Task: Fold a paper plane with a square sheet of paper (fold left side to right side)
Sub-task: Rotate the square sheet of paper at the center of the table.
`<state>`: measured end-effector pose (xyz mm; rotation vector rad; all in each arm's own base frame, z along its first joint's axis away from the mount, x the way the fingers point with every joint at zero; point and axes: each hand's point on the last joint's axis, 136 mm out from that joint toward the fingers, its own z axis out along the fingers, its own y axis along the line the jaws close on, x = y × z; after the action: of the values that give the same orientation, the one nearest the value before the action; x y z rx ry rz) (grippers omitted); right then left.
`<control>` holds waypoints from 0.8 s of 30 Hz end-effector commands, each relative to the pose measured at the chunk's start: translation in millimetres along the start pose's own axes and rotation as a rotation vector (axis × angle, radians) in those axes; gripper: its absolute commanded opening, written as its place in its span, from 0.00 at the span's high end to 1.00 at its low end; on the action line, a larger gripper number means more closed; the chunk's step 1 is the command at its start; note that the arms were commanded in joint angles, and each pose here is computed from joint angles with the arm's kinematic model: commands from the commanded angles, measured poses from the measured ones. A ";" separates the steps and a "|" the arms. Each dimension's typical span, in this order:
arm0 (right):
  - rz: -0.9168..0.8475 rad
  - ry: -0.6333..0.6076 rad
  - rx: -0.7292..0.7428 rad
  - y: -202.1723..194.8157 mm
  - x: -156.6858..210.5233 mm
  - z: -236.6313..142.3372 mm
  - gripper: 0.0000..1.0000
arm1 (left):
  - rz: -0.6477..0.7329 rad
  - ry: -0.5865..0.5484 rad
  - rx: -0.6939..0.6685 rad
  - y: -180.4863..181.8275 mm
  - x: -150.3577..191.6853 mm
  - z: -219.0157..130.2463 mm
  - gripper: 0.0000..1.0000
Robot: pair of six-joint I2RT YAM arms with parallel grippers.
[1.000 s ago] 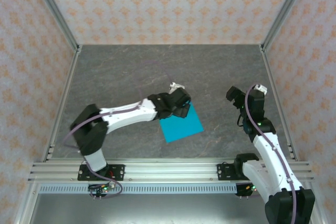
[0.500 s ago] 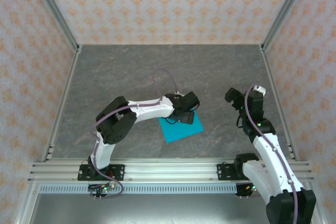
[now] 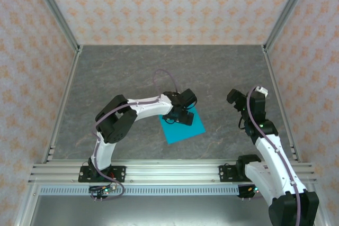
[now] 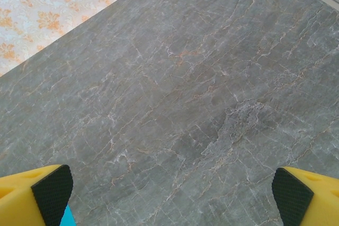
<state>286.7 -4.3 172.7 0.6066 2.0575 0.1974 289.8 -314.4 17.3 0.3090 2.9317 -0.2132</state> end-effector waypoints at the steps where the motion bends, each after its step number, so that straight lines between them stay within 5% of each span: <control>1: -0.010 -0.002 0.003 0.2 -0.8 -5.1 0.00 | 0.081 0.084 0.051 20.8 6.5 26.2 0.08; 7: -0.012 -0.006 0.005 -0.7 -1.8 -8.5 0.00 | 0.211 0.107 -0.052 46.3 -15.4 24.0 0.08; 15: -0.022 -0.011 -0.011 1.8 -3.4 -11.9 0.00 | 0.357 0.081 -0.054 35.1 -51.2 21.4 0.09; 24: -0.021 0.068 -0.101 19.6 8.0 -8.3 0.00 | 0.322 -0.027 0.022 16.3 -70.7 -26.8 0.09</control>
<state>280.6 6.3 172.4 0.5627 2.0871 0.2561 357.0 -310.6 23.4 0.7850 2.8348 -0.1534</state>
